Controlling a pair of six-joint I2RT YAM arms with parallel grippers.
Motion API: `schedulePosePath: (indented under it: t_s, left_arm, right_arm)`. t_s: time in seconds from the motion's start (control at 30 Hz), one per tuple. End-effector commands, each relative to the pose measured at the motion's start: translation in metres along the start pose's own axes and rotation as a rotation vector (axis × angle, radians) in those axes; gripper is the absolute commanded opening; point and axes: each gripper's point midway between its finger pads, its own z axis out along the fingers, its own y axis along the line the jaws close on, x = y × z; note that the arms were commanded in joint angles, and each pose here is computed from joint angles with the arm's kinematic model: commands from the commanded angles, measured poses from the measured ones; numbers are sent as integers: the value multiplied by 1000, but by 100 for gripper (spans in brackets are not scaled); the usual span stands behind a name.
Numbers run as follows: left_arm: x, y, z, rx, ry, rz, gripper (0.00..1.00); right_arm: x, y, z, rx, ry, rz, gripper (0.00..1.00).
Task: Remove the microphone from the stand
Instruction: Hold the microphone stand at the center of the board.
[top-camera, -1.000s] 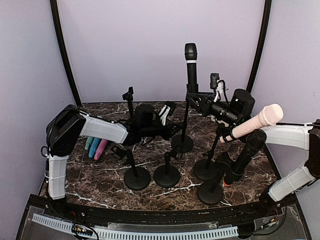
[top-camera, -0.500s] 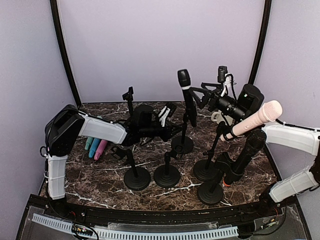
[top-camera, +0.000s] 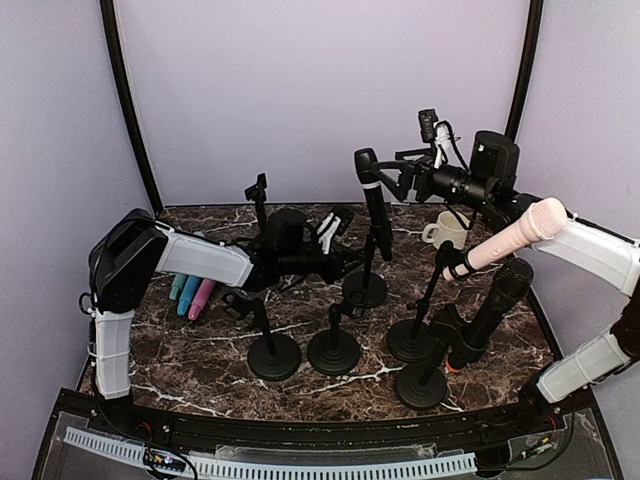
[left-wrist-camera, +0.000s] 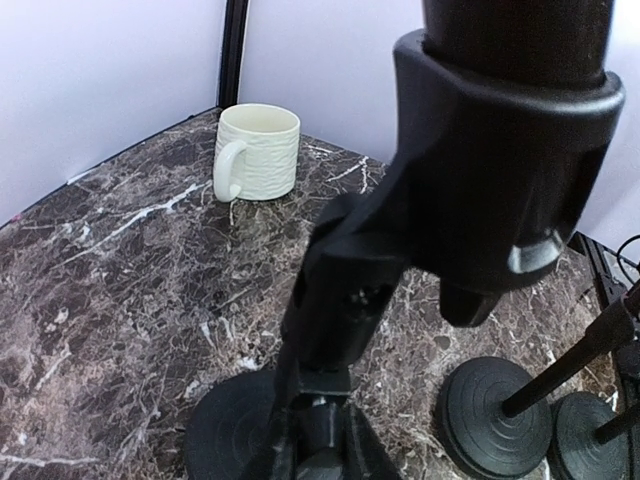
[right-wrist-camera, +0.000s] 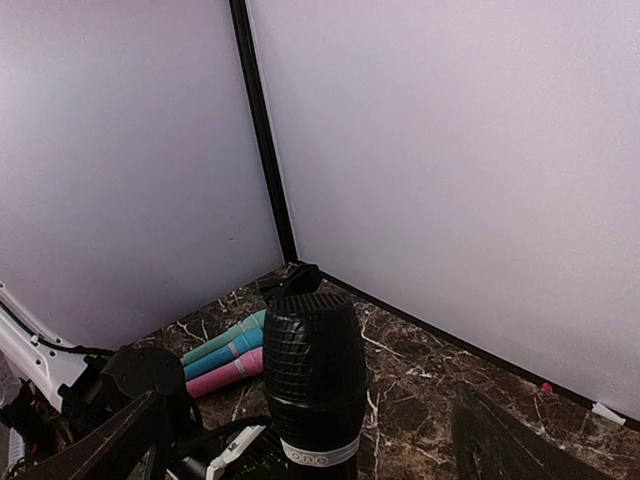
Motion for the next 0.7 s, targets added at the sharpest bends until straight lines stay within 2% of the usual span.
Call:
schedulePosePath:
  t_s: [0.0, 0.07, 0.2, 0.37, 0.47, 0.57, 0.67]
  left_arm:
    - [16, -11, -8, 28, 100, -30, 27]
    - [6, -11, -11, 21, 83, -16, 40]
    - [-16, -12, -19, 2, 42, 23, 55]
    - [-32, -12, -27, -7, 17, 54, 64]
    - [-41, -13, -29, 12, -1, 67, 68]
    - [-49, -16, -31, 52, -19, 78, 72]
    - [-55, -16, -29, 96, -24, 84, 73]
  right_arm:
    - [13, -2, 11, -30, 106, -14, 98]
    - [14, -5, 19, -32, 136, -13, 98]
    - [18, -8, 29, -46, 163, -7, 98]
    - [22, -11, 42, -63, 175, -6, 92]
    - [25, -12, 49, -83, 180, -3, 85]
    - [24, -9, 53, -106, 171, -6, 72]
    - [19, -3, 53, -134, 152, -15, 43]
